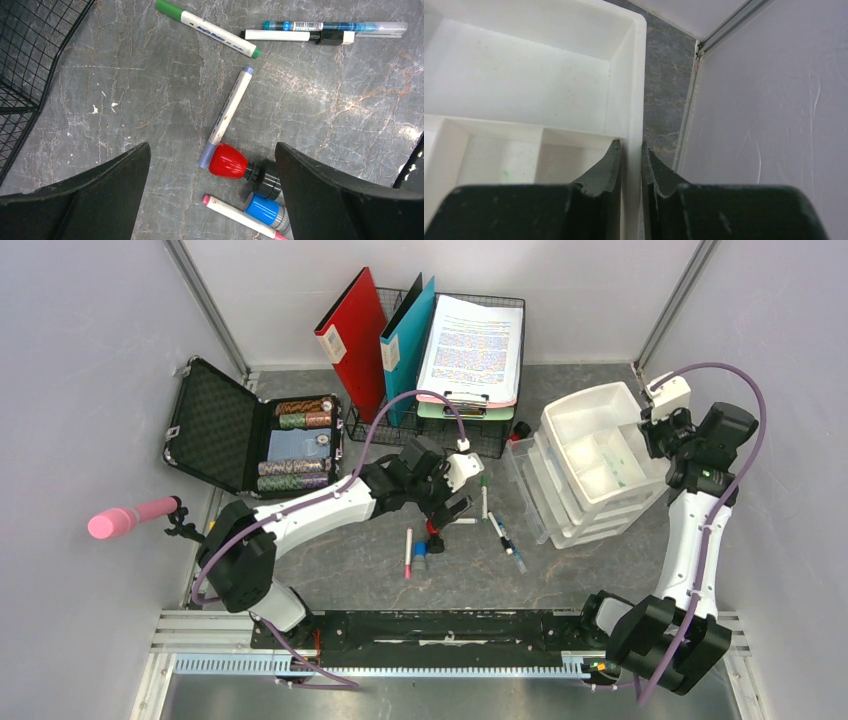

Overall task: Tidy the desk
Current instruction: Pick up the stationery from the center of the board.

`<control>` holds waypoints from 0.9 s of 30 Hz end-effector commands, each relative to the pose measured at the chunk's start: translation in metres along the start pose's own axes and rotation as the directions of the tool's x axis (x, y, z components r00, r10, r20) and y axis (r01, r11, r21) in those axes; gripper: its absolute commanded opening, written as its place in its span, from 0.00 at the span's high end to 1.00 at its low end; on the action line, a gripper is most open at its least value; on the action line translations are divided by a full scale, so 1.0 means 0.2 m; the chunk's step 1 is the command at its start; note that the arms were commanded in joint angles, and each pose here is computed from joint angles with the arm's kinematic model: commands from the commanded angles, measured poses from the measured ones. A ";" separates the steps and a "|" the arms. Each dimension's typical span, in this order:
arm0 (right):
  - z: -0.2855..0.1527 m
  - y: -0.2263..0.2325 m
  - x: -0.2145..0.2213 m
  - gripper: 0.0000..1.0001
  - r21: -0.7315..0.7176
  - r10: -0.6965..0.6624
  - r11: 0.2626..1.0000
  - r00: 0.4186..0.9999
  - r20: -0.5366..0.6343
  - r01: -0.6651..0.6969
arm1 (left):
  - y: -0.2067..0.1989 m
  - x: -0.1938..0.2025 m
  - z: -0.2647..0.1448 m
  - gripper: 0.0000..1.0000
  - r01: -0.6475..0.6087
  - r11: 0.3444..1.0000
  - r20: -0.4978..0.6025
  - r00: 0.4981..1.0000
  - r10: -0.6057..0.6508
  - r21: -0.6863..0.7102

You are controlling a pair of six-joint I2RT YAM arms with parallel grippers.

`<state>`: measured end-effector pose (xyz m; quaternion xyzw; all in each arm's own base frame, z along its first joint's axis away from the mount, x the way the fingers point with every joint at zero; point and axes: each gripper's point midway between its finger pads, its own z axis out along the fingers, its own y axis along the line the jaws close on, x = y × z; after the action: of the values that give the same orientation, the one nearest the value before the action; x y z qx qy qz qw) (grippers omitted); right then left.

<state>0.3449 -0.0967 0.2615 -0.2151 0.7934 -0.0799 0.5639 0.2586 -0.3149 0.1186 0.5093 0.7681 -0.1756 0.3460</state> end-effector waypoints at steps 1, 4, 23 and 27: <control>-0.11 0.10 0.41 1.00 -0.058 0.028 0.997 0.942 -0.335 -0.050 | 0.04 -0.08 0.01 0.00 -0.088 0.996 0.025 0.996 0.088 -0.004; -0.11 0.07 0.38 1.00 -0.059 0.014 0.998 0.942 -0.334 -0.035 | 0.02 -0.05 0.05 0.00 -0.126 0.991 -0.005 0.992 0.126 0.037; -0.16 0.00 0.37 1.00 -0.118 -0.099 0.991 0.915 -0.392 0.056 | 0.02 0.02 0.19 0.00 -0.208 0.976 -0.106 0.971 0.214 0.067; -0.17 0.02 0.36 1.00 -0.136 -0.100 0.989 0.920 -0.378 0.051 | 0.00 0.04 0.22 0.00 -0.227 0.970 -0.122 0.964 0.237 0.089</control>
<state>0.3334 -0.1147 0.2628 -0.2756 0.8190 -0.1078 0.4916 0.2670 -0.3253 0.0769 0.5944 0.7411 -0.1298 0.2840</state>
